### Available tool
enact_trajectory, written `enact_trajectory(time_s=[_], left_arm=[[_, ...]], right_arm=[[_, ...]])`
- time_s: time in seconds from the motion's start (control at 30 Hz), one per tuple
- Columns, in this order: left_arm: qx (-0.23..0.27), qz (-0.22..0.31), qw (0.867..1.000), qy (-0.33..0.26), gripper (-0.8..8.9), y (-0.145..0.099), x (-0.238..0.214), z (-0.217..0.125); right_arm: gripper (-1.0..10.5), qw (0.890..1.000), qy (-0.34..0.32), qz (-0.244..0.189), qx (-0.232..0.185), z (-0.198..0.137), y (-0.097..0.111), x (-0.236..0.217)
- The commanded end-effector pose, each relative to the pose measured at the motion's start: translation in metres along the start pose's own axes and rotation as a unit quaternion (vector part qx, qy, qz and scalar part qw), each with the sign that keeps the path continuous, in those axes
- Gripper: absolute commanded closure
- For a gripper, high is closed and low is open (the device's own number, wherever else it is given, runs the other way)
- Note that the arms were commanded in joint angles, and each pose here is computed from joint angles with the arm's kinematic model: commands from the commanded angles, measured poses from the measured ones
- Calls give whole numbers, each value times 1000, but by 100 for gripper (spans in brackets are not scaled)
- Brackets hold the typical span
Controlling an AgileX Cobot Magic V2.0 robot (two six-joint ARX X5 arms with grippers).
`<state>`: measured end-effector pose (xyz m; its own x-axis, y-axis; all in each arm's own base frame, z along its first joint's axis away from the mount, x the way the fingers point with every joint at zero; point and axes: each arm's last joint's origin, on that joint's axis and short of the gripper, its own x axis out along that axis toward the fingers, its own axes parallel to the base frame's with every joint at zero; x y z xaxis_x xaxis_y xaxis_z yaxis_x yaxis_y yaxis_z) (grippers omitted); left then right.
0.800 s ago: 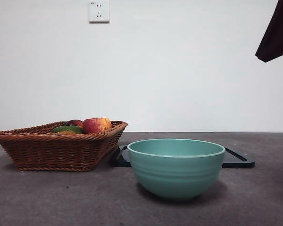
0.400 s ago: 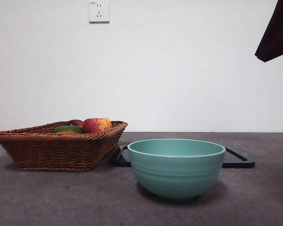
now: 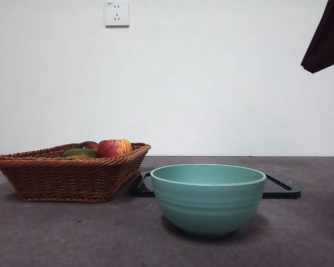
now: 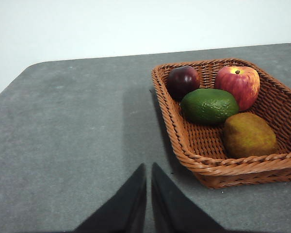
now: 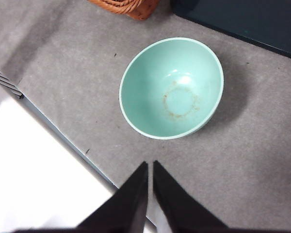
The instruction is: Pick up the wifruite, put it on the bowl, pick up the plate, put it on desk
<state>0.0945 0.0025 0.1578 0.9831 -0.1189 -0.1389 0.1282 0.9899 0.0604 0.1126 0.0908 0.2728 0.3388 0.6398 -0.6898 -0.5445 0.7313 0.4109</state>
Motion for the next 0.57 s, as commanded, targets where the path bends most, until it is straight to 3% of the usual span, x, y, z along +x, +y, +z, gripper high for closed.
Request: enact_trajectory(time_s=[0.03,0.17,0.33,0.43,0.57], left_arm=[[-6,1,1000,14,797,0,2,-8],[-6,1,1000,14,797,0,2,-8],[-6,1,1000,14,797,0,2,-7],[-6,1,1000,14,797,0,2,-7],[-6,1,1000,14,797,0,2,-7]], right_arm=[[940,1000,-6,3,-11,4,3,-1],[940,1000,-8,7,-14,3,4,-3],[940,994,-69,-33,-78,5,3,-16],[940,983,-140,-85,-85,8,-3,-30],[940,953,-245,-156,-88,5,-15,-52]])
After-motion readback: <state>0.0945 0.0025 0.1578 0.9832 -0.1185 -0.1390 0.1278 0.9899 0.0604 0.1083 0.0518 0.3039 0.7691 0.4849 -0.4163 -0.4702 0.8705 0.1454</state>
